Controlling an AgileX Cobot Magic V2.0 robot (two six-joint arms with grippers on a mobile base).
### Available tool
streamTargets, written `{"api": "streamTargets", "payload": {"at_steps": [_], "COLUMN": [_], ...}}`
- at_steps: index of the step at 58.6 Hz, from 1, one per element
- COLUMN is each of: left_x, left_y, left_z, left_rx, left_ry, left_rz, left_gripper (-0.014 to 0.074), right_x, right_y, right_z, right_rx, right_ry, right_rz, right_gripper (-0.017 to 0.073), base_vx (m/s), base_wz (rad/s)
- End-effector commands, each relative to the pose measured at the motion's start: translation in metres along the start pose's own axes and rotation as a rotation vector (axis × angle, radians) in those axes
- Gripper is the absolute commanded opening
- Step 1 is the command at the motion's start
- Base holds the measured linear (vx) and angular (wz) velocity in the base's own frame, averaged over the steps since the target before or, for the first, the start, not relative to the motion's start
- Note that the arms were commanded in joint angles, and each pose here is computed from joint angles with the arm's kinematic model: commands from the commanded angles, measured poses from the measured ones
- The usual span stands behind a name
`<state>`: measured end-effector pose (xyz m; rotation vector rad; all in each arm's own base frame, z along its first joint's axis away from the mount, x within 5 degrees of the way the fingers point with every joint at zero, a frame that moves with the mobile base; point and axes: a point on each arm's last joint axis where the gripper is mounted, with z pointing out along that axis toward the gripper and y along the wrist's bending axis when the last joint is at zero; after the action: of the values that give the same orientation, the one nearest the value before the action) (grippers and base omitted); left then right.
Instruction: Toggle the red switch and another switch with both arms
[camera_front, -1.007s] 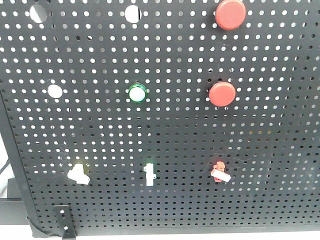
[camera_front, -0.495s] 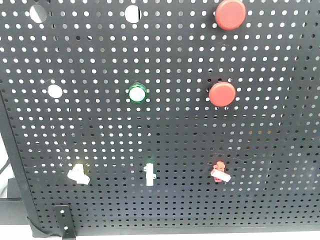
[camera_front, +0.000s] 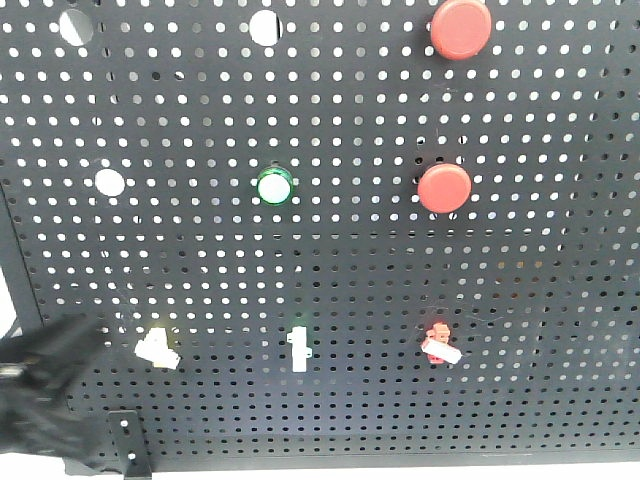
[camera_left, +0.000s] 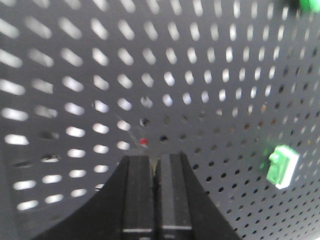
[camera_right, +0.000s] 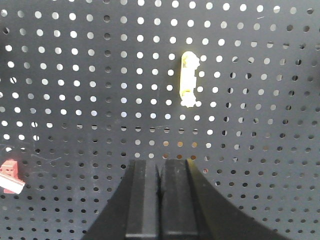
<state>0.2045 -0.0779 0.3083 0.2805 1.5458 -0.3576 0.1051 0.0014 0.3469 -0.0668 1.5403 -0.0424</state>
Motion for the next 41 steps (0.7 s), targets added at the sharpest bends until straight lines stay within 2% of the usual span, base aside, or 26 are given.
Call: {"api": "streamTargets", "payload": {"at_steps": [1,10,18,26,41], "left_x": [-0.018,-0.012,-0.01,-0.015,-0.009], "left_y": [-0.003,-0.003,-0.001,0.0,0.002], "left_z": [0.008,0.017,0.023,0.035,0.045], "left_rx": [0.029,0.037,0.022,0.014,0.002], "left_ry": [-0.142,-0.157,-0.159,-0.156,-0.066], "left_rz": [0.015,0.043,0.033,0.08,0.082], "left_gripper": [0.0002,0.0002,0.0002,0.0002,0.0002], "right_x": [-0.018,-0.018,-0.018,-0.018,-0.018], "right_y": [-0.004,-0.004,-0.004,-0.004,-0.004], "right_z": [0.0,0.0,0.0,0.0,0.0], "right_rx": [0.032,0.032,0.032,0.032,0.032], "right_ry": [-0.107,-0.107,-0.107,-0.107,-0.107], "right_rz": [-0.001,-0.001,-0.001,-0.001,-0.001], "right_gripper": [0.0029,0.0029,0.0029,0.0029,0.0029], "base_vx": [0.0,0.0,0.0,0.0,0.0], "base_wz": [0.0,0.0,0.0,0.0,0.0]}}
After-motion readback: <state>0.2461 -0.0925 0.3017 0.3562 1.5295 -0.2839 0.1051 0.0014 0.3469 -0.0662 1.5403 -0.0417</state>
